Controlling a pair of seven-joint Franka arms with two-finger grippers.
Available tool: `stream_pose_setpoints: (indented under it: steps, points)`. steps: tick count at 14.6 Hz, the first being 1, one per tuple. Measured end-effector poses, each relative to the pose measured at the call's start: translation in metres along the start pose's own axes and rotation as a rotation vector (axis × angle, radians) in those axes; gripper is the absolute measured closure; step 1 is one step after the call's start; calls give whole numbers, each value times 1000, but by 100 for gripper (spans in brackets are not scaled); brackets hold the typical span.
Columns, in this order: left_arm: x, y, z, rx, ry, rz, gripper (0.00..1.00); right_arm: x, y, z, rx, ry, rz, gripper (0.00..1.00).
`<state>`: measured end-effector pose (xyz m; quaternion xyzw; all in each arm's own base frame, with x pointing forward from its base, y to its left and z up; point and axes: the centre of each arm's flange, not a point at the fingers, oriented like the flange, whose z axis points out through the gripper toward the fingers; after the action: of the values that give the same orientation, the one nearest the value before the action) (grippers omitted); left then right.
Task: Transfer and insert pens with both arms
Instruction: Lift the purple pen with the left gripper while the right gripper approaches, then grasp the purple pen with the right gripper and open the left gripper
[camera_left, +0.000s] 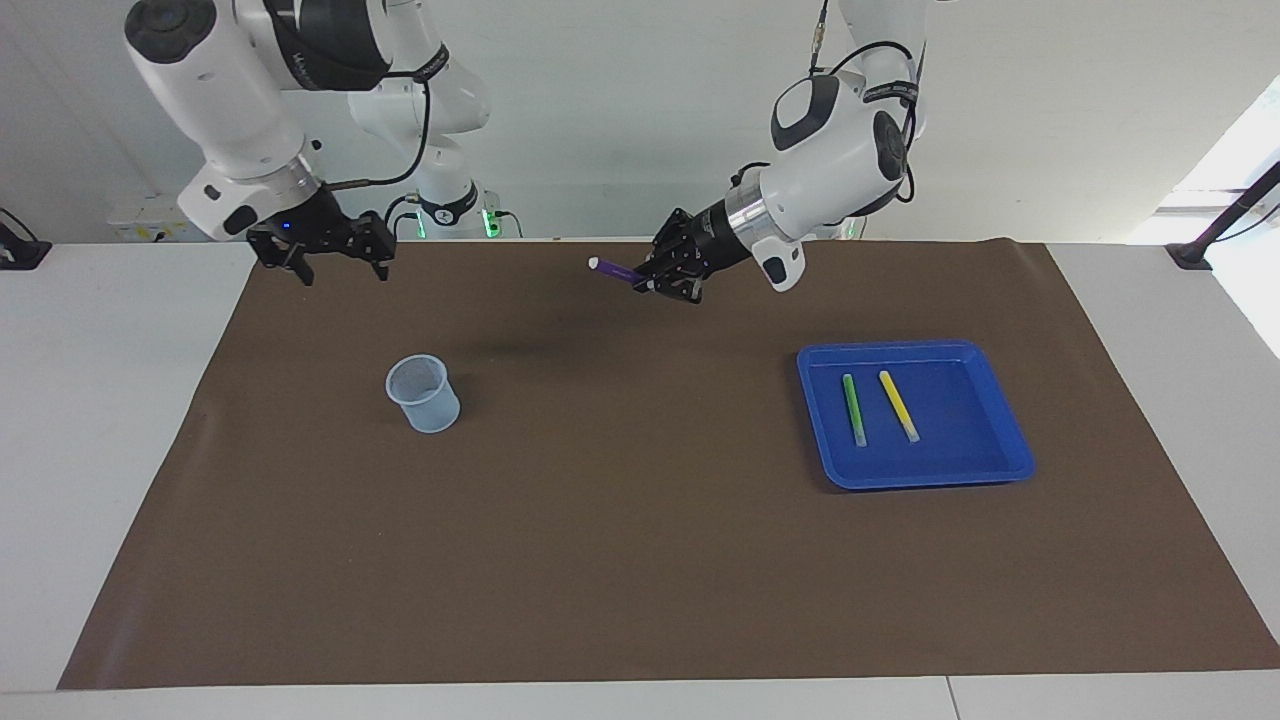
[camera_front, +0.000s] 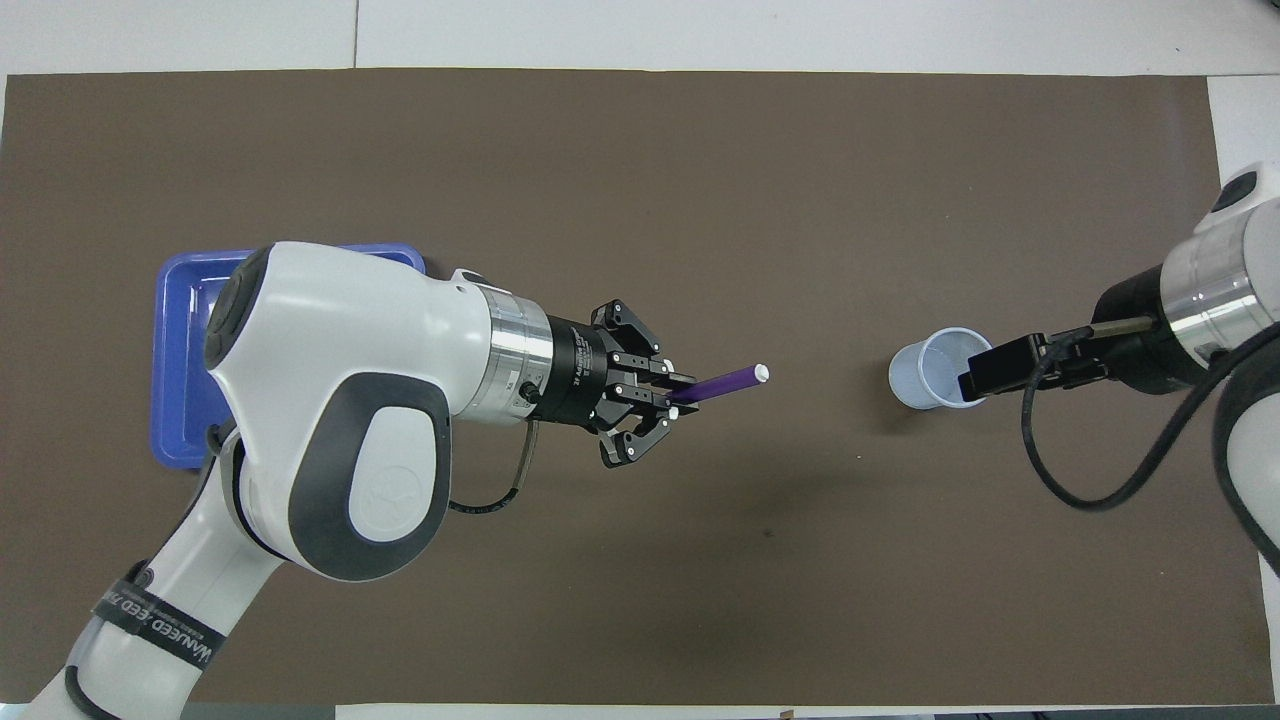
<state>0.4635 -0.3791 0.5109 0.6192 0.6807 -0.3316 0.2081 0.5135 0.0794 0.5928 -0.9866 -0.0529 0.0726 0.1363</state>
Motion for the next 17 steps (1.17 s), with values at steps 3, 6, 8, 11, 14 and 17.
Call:
stream_pose_setpoints:
  steps: [3, 6, 8, 11, 14, 17]
  points:
    - [0, -1, 0, -22, -34, -29, 82, 6, -26, 4, 168, 36, 87, 0]
    - [4, 3, 0, -44, -67, -60, 82, 8, -67, 27, 239, 53, 133, 0]
    - [7, 4, 1, -55, -85, -82, 82, 6, -85, 40, 291, 72, 182, 0]
    - [8, 3, 0, -56, -100, -95, 82, 10, -89, 51, 346, 83, 252, 0]
    - [6, 2, -3, -56, -117, -102, 82, 17, -93, 60, 382, 88, 281, 6]
    - [6, 2, -4, -58, -126, -106, 82, 26, -105, 70, 434, 85, 356, 12]
